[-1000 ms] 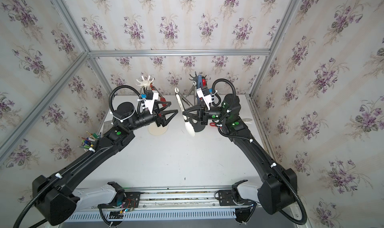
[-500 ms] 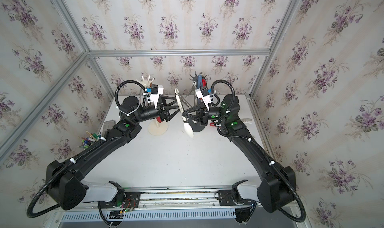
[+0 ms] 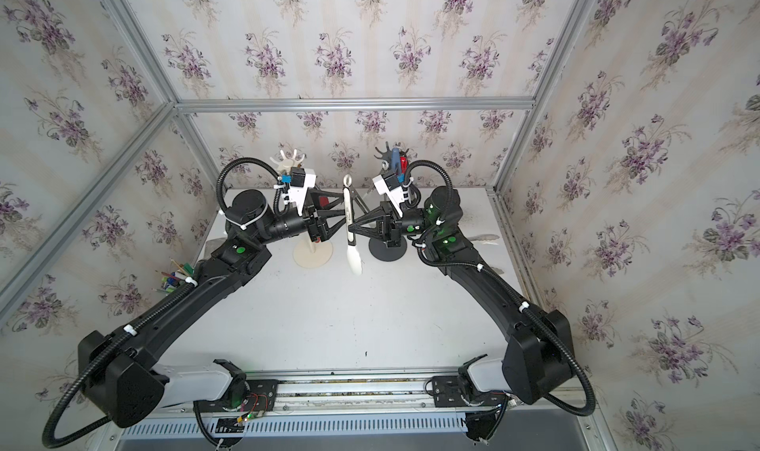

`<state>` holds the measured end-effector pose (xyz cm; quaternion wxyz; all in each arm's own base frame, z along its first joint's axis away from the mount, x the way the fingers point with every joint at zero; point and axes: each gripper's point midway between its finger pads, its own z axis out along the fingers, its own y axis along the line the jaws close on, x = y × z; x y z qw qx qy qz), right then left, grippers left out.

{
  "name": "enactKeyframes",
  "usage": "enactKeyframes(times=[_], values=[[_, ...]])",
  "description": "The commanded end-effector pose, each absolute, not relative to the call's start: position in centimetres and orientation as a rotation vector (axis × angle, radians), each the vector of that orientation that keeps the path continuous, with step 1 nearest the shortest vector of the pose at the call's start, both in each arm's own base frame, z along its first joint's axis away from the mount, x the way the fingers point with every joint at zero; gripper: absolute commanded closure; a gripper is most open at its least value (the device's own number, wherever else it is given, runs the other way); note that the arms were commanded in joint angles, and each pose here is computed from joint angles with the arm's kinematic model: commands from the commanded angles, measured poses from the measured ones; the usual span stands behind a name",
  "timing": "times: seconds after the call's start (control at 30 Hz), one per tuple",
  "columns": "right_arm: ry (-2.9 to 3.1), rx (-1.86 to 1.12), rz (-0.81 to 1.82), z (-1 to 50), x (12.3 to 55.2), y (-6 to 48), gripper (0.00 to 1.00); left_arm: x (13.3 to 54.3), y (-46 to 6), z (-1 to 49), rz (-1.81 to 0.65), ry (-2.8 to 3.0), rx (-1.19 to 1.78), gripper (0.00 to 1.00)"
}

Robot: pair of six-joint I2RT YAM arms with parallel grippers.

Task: Hang food tongs on kitchen utensil racks
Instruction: Pick up the food tongs from the center of the board.

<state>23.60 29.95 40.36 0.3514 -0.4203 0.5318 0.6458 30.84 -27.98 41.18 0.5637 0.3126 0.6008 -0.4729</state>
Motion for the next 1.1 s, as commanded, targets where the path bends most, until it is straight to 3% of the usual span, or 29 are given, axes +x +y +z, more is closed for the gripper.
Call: enactKeyframes(times=[0.0,0.23,0.73,1.07], values=[[1.349,-1.079,1.66,41.0,23.9,30.0,1.0,30.3,-26.4,41.1,-1.09,1.406,0.753,0.21],[1.331,-1.115,1.707,41.2,24.0,30.8,1.0,27.9,-25.2,39.9,-1.076,1.44,0.844,0.08],[1.298,-1.207,1.794,41.3,24.5,33.7,1.0,27.5,-21.6,39.3,-1.036,1.483,0.794,0.06],[1.308,-1.214,1.806,40.8,24.9,34.0,1.0,27.1,-21.9,43.2,-1.13,1.418,0.767,0.04]])
